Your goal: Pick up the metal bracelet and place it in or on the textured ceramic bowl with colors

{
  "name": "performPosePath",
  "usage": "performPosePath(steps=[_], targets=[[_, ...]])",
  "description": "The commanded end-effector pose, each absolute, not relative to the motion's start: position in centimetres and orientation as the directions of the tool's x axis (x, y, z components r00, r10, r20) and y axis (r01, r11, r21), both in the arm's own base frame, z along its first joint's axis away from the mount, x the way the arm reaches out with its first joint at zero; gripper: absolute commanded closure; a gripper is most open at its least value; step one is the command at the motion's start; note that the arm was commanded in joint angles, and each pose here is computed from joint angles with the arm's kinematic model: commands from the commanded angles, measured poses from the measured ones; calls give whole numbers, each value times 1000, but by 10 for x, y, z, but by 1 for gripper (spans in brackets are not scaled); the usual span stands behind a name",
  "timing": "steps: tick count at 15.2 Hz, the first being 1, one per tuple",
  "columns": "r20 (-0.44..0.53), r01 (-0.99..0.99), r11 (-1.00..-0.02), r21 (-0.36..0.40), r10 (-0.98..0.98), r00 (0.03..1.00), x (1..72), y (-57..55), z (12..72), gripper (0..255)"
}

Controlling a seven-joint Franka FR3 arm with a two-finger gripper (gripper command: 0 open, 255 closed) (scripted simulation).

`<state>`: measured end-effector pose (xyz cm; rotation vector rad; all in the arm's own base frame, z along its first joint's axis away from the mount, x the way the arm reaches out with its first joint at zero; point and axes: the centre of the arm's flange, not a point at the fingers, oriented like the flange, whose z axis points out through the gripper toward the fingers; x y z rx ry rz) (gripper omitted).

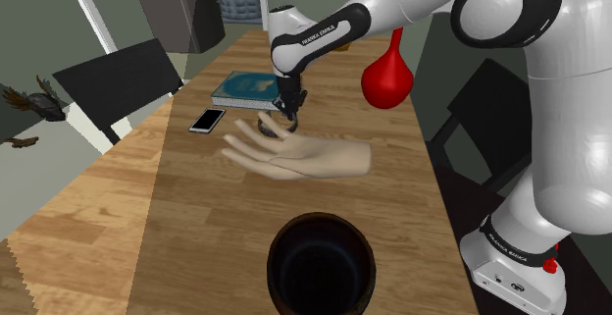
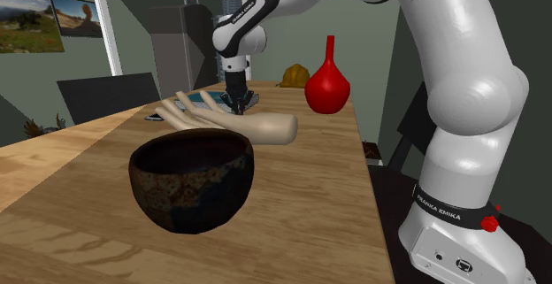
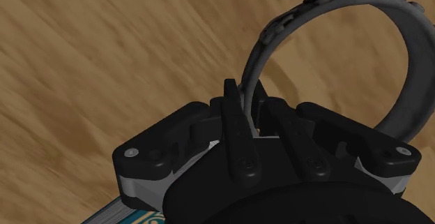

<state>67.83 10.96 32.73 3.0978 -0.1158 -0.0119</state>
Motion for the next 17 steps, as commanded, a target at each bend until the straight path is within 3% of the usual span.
performPosePath(steps=[1, 17], targets=[[-9, -76, -996, 44, -77, 997, 676, 107, 322, 255], [-9, -76, -996, 44, -77, 997, 677, 107, 406, 255]])
